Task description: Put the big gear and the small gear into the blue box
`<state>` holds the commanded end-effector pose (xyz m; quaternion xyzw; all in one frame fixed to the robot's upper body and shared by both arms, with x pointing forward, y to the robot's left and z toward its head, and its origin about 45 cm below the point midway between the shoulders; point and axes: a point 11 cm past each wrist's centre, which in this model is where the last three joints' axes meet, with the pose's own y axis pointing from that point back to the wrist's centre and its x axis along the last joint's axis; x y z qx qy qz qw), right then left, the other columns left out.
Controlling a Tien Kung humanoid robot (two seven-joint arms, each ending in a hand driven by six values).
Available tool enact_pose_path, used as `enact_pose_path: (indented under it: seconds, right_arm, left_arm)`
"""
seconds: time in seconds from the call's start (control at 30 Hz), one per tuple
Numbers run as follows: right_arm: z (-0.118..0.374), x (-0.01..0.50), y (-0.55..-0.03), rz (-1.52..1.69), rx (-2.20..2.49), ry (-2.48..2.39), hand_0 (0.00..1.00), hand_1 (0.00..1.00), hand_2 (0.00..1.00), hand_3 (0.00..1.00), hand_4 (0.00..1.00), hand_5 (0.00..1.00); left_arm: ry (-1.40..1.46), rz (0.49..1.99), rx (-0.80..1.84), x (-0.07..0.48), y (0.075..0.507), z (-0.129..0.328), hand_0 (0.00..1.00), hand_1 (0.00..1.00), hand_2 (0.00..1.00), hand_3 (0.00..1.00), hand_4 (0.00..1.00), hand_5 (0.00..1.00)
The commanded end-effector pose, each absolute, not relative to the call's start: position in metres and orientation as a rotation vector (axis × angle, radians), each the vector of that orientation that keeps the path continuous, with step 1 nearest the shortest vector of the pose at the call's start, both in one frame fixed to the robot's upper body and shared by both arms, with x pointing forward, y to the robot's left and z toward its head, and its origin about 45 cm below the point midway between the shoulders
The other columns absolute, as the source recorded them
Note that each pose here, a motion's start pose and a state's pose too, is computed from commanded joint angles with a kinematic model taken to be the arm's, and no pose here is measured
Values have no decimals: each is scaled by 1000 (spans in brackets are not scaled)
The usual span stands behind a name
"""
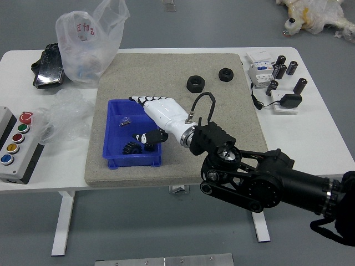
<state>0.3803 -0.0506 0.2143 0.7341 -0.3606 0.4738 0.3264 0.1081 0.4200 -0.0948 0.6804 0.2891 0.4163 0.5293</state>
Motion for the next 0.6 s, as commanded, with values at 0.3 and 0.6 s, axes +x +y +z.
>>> enact_pose_path:
  seconds: [0.3,0.6]
  right_arm:
    - [260,394,-91,1169,2041,-1259,770,853,864,903,876,445]
    - [266,404,-181,863,2165,-1617,738,813,820,827,867,462]
  left_arm:
    - [688,1004,1621,107,421,-95,711,534,544,677,700,510]
    - [694,1009,1614,105,418,-97,711,534,545,676,699,506]
